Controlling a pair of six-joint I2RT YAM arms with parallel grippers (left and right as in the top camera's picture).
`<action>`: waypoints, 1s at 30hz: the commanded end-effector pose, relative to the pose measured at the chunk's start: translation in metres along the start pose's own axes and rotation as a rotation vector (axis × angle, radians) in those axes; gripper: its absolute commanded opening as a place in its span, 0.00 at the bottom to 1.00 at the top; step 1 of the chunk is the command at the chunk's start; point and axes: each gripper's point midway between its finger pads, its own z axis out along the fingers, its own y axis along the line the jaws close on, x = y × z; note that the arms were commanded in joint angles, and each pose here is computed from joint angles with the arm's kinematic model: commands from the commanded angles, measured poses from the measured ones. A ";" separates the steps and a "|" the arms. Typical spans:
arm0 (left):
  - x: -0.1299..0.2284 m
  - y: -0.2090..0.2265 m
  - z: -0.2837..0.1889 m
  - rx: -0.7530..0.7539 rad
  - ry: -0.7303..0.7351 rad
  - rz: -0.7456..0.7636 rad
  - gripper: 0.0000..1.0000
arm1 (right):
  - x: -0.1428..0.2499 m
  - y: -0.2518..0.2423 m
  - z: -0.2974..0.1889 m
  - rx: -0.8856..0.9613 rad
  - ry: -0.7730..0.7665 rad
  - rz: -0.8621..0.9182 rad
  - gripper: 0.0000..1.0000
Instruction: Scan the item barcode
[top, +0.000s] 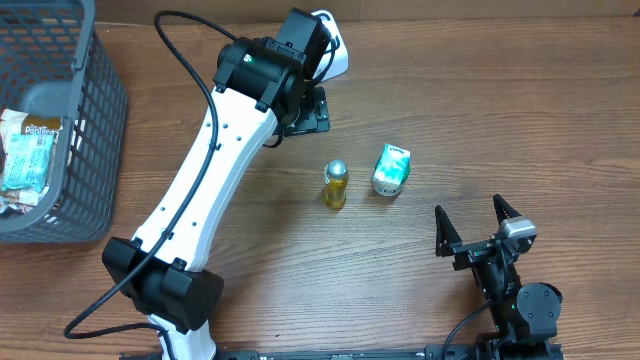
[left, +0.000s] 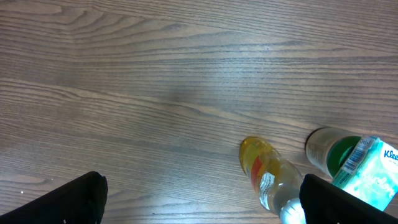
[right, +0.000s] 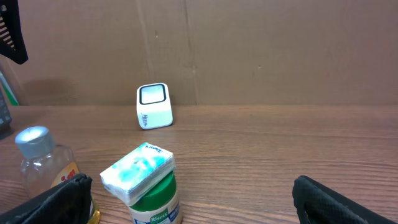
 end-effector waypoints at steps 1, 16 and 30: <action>-0.008 0.003 -0.010 0.005 -0.039 0.006 1.00 | 0.002 0.001 0.000 -0.005 -0.002 -0.002 1.00; -0.019 -0.004 -0.011 0.036 -0.084 -0.005 1.00 | 0.002 0.001 0.000 -0.005 -0.002 -0.002 1.00; -0.056 0.001 -0.020 0.002 -0.235 0.146 0.77 | 0.002 0.001 0.000 -0.005 -0.002 -0.002 1.00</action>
